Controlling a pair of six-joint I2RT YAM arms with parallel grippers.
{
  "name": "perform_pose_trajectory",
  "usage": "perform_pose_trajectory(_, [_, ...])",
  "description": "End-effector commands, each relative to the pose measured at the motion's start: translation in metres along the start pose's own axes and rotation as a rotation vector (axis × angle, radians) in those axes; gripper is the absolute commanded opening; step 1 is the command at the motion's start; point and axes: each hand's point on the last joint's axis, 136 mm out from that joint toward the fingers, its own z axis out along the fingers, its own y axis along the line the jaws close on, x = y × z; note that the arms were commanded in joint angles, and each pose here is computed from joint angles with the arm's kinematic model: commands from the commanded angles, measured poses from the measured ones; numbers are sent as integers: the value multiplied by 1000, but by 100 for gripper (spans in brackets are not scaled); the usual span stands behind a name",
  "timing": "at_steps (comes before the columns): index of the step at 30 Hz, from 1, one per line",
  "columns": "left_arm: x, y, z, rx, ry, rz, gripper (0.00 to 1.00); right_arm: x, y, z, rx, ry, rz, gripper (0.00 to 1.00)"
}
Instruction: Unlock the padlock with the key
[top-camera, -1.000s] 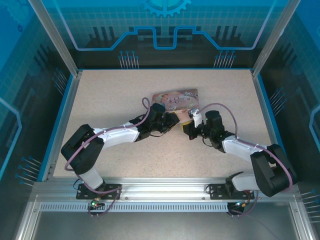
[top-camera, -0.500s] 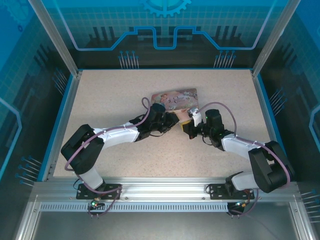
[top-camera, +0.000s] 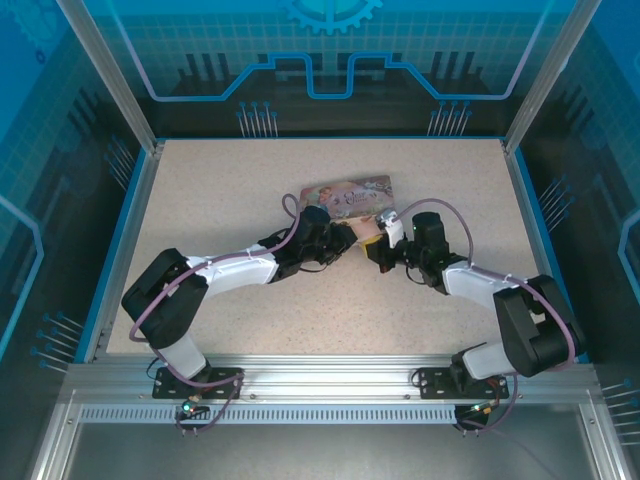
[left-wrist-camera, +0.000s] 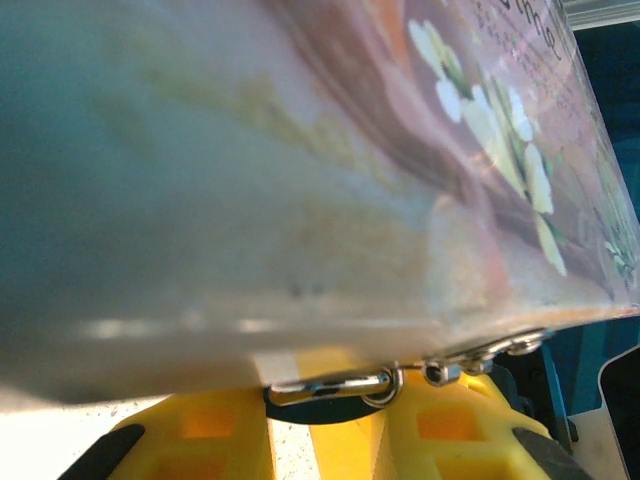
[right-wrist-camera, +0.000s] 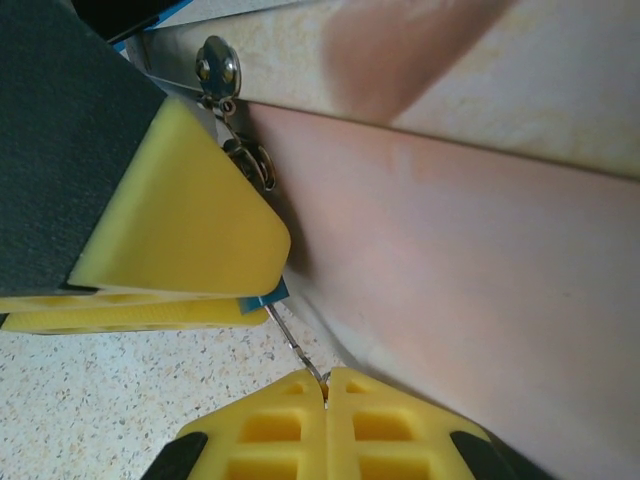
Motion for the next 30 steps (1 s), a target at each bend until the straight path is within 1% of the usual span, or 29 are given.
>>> perform_pose_trajectory(1, [29, -21, -6, 52, 119, 2, 1, -56, 0, -1, -11, -156, -109, 0])
perform_pose_trajectory(11, [28, -23, -6, 63, 111, -1, 2, -43, 5, 9, -37, -140, -71, 0])
perform_pose_trajectory(18, [32, -21, -5, 62, 119, -5, 1, -55, 9, 15, -63, -173, -64, 0])
perform_pose_trajectory(22, [33, -21, -4, 61, 123, -5, 1, -57, 11, 19, -73, -171, -69, 0])
perform_pose_trajectory(30, [34, -13, -1, 39, 120, -5, 1, -65, 20, 10, -104, -205, -69, 0])
